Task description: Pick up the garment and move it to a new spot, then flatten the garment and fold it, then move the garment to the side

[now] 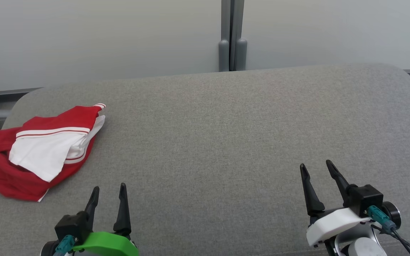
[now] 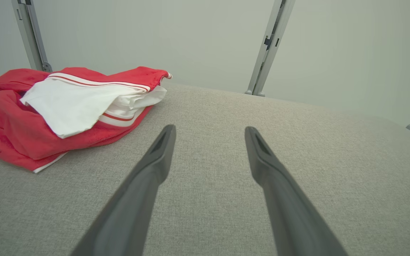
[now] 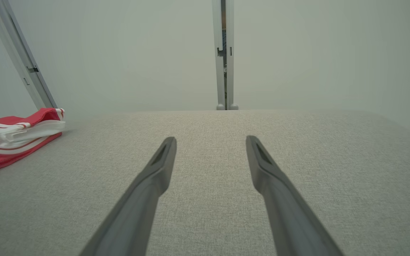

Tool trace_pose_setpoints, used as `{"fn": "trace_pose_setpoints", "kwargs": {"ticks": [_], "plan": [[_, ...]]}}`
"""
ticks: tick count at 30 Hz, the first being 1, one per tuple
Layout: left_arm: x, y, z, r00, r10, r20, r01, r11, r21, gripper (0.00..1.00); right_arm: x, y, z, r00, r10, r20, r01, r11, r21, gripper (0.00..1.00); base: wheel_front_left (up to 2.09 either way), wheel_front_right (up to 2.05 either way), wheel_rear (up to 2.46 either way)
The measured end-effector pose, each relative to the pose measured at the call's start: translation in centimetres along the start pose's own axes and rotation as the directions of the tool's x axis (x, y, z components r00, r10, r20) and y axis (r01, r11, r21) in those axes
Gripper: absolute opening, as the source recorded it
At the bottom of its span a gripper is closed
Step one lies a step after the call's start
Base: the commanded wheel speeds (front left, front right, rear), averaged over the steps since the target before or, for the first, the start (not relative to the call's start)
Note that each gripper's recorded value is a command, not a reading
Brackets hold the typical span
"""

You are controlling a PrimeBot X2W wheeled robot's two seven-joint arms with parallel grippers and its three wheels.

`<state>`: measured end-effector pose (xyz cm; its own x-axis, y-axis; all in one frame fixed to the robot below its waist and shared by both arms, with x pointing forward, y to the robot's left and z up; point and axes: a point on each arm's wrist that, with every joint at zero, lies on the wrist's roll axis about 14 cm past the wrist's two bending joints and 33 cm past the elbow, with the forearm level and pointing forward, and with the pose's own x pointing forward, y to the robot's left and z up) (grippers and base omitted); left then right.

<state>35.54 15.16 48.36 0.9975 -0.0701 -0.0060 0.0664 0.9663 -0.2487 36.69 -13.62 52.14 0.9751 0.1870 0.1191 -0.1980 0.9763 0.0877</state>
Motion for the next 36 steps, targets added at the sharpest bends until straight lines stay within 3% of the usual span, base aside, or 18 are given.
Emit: {"fn": "trace_pose_setpoints", "kwargs": {"ticks": [12,36], "plan": [[-0.2,-0.8,-0.2,1.000,-0.027,0.006,0.027,0.999,0.045,1.00,-0.2,0.1,-0.4,1.000,0.010,-0.012,-0.011,0.998,-0.068,1.00,0.00,0.00,0.00],[-0.3,-0.4,-1.1,1.000,-0.013,-0.025,0.014,0.999,0.048,1.00,-0.2,-0.2,-1.2,0.999,0.001,-0.037,-0.003,0.998,-0.060,1.00,0.00,0.00,0.00]]}}
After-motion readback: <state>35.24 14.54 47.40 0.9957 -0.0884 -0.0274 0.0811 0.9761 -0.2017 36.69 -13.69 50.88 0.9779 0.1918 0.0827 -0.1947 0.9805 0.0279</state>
